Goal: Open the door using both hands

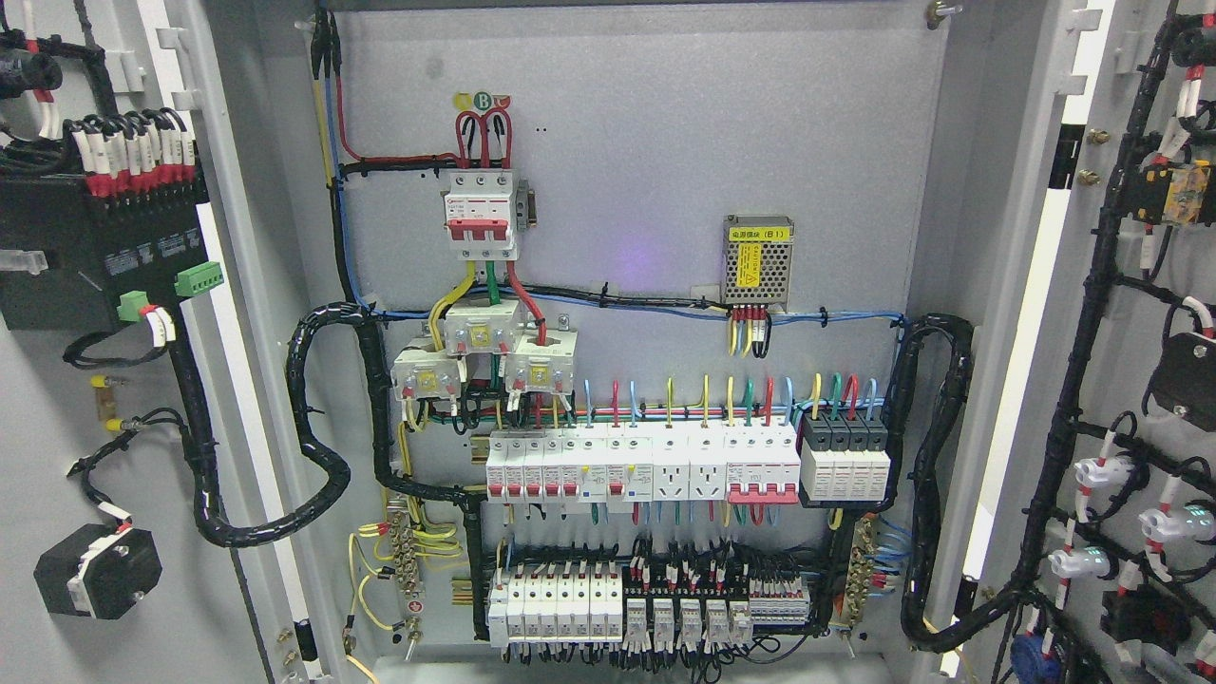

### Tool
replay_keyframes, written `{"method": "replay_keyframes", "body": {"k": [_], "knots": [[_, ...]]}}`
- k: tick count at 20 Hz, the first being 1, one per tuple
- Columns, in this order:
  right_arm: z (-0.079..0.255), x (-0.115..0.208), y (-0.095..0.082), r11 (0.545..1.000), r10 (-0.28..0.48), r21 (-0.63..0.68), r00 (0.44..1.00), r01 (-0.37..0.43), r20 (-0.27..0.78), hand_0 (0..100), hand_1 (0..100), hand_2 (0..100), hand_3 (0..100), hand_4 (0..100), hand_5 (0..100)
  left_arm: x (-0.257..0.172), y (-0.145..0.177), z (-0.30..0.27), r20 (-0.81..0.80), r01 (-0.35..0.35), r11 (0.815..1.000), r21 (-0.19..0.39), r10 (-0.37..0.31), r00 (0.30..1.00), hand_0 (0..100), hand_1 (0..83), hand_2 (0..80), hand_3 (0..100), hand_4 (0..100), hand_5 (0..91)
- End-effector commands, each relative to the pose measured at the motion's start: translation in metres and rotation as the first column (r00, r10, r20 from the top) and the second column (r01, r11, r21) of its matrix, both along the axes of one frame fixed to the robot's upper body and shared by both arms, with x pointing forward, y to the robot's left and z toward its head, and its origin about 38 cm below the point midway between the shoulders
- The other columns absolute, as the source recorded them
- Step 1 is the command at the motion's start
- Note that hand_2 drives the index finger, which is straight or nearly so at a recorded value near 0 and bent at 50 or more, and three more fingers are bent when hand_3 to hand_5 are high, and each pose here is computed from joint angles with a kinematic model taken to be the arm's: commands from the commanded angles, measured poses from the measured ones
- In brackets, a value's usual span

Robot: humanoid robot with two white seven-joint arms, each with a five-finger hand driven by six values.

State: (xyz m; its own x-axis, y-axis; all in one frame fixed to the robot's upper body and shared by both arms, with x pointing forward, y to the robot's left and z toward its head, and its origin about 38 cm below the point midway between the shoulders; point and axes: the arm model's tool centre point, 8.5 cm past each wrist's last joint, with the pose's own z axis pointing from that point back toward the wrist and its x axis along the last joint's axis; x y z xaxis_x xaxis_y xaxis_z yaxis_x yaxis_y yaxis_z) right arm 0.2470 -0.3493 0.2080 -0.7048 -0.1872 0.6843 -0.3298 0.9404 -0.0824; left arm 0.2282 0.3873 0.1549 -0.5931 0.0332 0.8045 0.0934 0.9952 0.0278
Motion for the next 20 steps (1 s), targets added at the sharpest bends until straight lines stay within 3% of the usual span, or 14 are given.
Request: {"method": "replay_keyframes", "body": {"k": [1,20], "knots": [[0.005,0.000,-0.017,0.999,0.000,-0.042,1.000,0.000,-0.007,0,0,0,0,0,0,-0.017,0.038,0.032,0.267,-0.099,0.994,0.046,0.083,0.960,0,0.0,0.0,0,4,0.0],[0.005,-0.002,-0.043,0.997,0.034,-0.064,0.999,-0.036,-0.024,0,0,0,0,0,0,0.012,0.090,0.032,0.092,-0.205,0.978,0.047,0.200,0.975,0,0.0,0.0,0,4,0.0]]}}
